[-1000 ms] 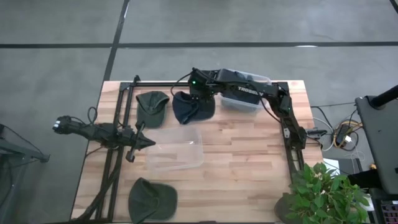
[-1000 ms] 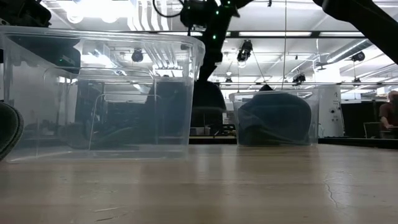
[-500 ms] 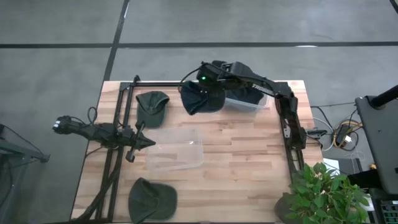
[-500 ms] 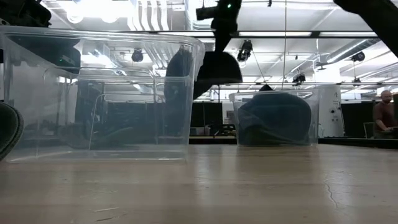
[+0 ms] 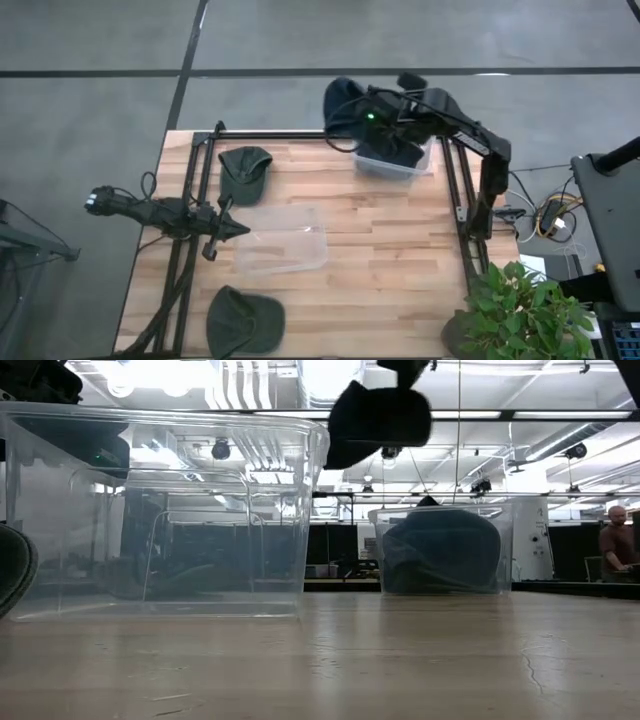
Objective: Pick & Place hat
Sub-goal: Put the blue cap into the top transparent bin
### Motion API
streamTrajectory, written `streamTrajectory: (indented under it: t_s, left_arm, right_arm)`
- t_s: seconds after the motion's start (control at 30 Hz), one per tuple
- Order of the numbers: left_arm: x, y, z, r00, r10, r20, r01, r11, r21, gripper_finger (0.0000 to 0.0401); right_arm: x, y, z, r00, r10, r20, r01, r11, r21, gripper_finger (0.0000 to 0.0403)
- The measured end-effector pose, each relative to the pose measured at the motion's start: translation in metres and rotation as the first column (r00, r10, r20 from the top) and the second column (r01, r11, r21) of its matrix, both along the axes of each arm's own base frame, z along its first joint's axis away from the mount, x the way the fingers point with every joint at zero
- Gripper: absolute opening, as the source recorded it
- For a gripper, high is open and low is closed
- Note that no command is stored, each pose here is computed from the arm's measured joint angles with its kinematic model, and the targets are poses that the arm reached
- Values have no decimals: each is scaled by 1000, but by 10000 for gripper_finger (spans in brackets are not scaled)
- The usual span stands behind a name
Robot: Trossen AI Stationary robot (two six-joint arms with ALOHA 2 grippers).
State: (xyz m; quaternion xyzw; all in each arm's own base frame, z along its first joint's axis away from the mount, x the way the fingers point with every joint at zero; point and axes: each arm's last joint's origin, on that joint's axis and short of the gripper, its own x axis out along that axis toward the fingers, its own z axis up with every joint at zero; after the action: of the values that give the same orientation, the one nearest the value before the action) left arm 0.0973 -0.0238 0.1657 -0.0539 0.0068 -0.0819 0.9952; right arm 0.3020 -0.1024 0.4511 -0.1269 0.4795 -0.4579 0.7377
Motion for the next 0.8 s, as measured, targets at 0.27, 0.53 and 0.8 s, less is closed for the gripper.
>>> streamTrajectory:
  t_s: [0.27,0.53,0.8]
  left_arm:
    - [0,0,0,1000,0,0,0,1000,0,0]
    - [0,0,0,1000,0,0,0,1000,0,0]
    - [0,0,0,1000,0,0,0,1000,0,0]
  right_arm:
    - [-4,-6,-18,993,-115,-33,113,992,-56,12]
    - [-2,-28,-72,950,-156,-269,156,987,-21,13]
    - [-11,-45,-122,874,-194,-445,218,976,3,13]
